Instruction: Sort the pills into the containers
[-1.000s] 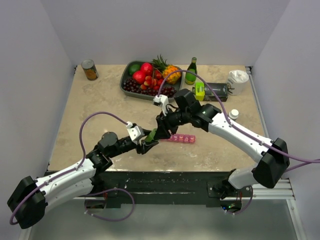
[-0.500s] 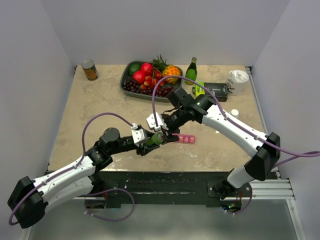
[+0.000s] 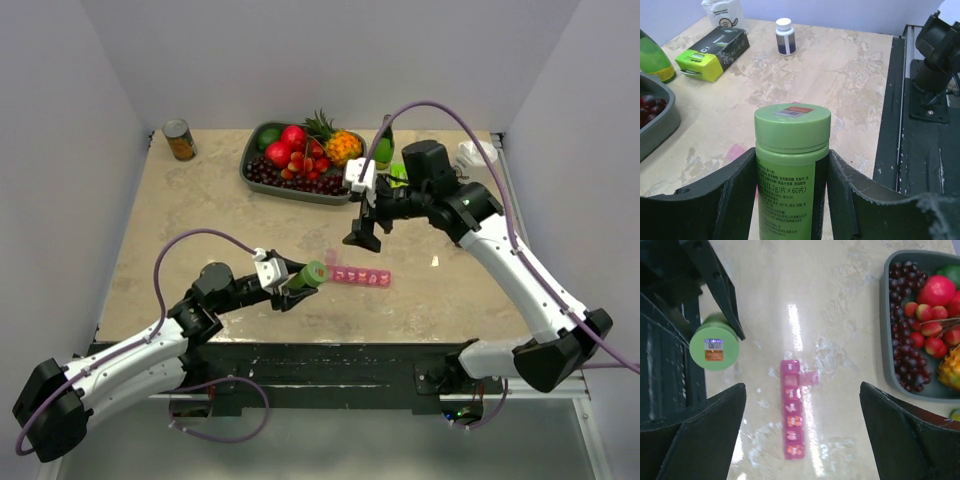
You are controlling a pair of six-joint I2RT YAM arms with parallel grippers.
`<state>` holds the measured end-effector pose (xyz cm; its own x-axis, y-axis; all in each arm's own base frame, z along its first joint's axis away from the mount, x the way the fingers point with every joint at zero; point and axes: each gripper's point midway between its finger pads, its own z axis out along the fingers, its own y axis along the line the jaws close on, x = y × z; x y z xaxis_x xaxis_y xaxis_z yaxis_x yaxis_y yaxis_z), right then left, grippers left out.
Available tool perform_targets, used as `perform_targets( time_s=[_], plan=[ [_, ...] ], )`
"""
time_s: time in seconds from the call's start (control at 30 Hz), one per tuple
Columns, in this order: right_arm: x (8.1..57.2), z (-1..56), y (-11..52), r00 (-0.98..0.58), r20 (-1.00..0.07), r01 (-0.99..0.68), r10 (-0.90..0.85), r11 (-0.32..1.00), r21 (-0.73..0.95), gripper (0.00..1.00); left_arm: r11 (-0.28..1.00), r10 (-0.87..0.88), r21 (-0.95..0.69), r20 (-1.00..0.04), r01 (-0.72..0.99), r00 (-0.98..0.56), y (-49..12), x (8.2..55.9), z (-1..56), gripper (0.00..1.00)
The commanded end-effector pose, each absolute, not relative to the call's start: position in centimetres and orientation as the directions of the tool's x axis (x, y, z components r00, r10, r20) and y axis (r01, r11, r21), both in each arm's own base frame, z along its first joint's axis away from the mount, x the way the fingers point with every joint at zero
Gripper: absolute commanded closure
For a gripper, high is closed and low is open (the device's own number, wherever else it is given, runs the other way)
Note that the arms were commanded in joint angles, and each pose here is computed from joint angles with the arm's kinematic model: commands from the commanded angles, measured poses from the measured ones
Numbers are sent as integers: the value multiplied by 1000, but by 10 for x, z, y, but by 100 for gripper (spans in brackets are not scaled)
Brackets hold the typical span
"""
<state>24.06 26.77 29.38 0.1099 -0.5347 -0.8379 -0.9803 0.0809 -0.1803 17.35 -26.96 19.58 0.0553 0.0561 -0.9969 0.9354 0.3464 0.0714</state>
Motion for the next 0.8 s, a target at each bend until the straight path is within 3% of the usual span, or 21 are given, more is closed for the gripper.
perform_targets(
  time_s=[0.0,0.1,0.2,0.27,0.43,0.77],
  plan=[
    [232,295,281,-208,-901,-971,-381,191,143,2,410,-54,91,-991,907,124,-268,182,229,100],
    [216,281,294,-323,-893,-946,-314,136,295,6,464,-94,29,-992,885,82,-263,190,231,100],
    [219,270,297,-420,-860,-906,-289,184,381,7,534,-125,-13,-990,845,64,-255,200,229,100],
    [217,269,301,-501,-823,-864,-268,210,457,1,563,-147,-29,-987,826,66,-252,205,230,100],
    [239,252,317,-632,-749,-734,-196,459,500,1,569,-129,-37,-991,822,45,-256,210,224,100],
    [233,242,325,-736,-660,-626,-150,520,581,1,609,-91,-13,-994,793,54,-255,223,222,100]
  ],
)
